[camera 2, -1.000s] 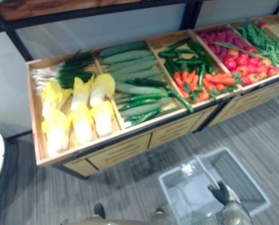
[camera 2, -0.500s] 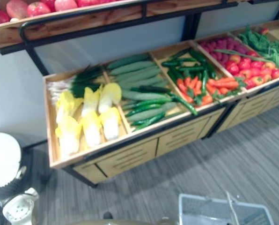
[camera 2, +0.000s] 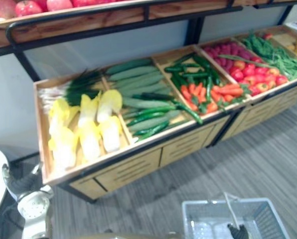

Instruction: Pick vegetable in the basket

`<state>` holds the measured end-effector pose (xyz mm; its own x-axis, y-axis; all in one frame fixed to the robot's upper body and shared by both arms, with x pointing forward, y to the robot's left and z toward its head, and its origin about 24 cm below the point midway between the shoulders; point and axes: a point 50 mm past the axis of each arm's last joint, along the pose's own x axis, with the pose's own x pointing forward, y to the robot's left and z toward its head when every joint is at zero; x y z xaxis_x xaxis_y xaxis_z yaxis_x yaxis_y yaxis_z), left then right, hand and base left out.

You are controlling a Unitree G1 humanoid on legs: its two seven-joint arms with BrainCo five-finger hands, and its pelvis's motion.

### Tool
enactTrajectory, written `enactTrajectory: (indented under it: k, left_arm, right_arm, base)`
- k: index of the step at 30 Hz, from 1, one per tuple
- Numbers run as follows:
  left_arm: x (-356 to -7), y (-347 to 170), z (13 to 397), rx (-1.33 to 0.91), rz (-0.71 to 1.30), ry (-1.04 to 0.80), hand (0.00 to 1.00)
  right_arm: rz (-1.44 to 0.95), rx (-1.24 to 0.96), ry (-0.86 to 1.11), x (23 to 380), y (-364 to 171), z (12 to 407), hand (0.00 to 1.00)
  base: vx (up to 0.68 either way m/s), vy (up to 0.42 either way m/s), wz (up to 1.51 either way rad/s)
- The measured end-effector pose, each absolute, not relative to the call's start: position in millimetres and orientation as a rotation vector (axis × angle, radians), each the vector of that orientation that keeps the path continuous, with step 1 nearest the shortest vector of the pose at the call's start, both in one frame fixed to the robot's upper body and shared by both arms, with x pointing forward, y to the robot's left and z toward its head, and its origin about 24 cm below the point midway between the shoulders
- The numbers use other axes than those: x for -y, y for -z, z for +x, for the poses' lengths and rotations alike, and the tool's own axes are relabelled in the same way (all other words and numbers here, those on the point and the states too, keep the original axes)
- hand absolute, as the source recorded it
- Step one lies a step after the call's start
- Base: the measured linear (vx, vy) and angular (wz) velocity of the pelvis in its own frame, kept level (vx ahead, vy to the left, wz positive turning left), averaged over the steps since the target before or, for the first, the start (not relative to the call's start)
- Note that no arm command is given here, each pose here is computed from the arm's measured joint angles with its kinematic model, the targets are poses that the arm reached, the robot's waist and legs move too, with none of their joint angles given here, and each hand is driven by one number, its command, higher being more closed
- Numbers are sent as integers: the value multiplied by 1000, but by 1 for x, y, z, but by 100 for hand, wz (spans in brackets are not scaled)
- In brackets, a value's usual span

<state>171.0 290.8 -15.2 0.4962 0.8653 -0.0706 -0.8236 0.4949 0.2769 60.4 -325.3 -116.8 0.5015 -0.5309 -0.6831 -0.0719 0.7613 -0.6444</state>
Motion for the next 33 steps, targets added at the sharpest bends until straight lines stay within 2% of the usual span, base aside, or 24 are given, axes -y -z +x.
enactTrajectory:
  k: [10, 17, 33]
  left_arm:
    - [-297, 20, 187, -249, 217, -1058, 0]
    - [-290, 16, 201, -237, 208, -1028, 0]
    - [-282, 20, 207, -255, 207, -995, 0]
  right_arm:
    - [-697, -991, 232, 315, 119, 76, 100]
    - [-710, -975, 205, 312, 119, 83, 100]
    - [-736, -936, 180, 305, 119, 96, 100]
  base:
    - [59, 11, -10]
    - [23, 6, 0]
    - [10, 2, 1]
